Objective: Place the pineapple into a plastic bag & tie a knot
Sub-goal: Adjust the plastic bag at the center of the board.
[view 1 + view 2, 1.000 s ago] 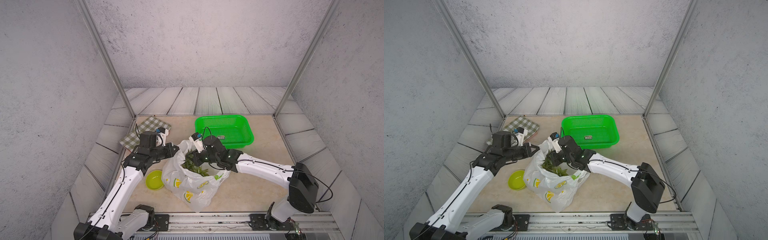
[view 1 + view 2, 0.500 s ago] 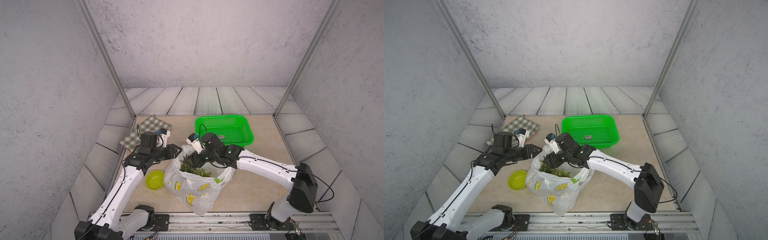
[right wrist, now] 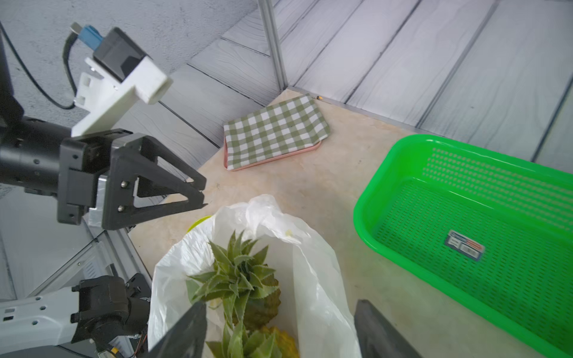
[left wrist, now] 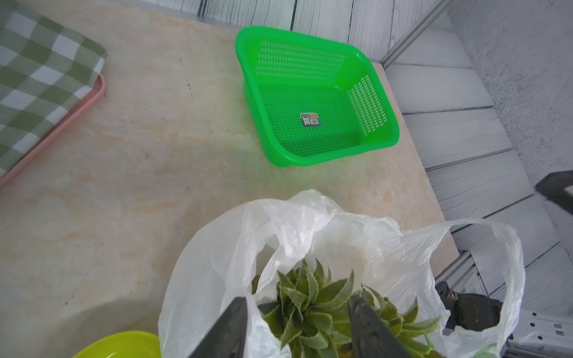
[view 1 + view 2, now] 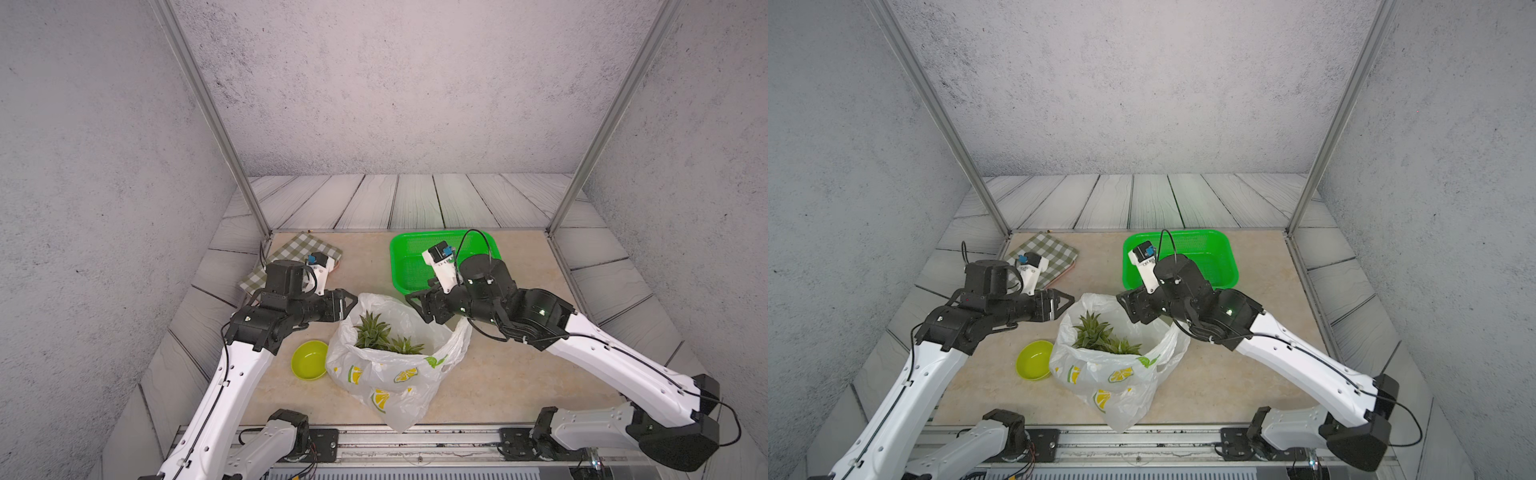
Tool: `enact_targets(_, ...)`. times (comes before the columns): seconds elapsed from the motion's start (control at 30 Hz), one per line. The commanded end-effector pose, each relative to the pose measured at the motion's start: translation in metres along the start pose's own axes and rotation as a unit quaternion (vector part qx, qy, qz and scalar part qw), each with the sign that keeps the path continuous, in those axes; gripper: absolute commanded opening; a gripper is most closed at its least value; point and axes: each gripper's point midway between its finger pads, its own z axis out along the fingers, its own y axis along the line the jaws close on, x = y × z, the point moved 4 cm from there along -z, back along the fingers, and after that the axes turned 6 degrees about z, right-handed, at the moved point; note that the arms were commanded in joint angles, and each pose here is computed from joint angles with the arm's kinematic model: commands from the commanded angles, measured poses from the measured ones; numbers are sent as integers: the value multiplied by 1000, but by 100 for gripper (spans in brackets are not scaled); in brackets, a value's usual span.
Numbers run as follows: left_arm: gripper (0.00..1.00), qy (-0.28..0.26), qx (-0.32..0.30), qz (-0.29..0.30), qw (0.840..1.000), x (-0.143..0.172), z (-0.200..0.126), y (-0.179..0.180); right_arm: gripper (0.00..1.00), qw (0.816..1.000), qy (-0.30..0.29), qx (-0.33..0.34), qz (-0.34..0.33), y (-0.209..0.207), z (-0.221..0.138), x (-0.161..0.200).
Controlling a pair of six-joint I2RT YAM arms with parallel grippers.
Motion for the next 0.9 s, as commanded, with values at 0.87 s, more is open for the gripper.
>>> enact_targets(0.87, 53, 131, 50, -52, 989, 7, 82, -7, 78, 973, 83, 55, 210, -42, -42, 94)
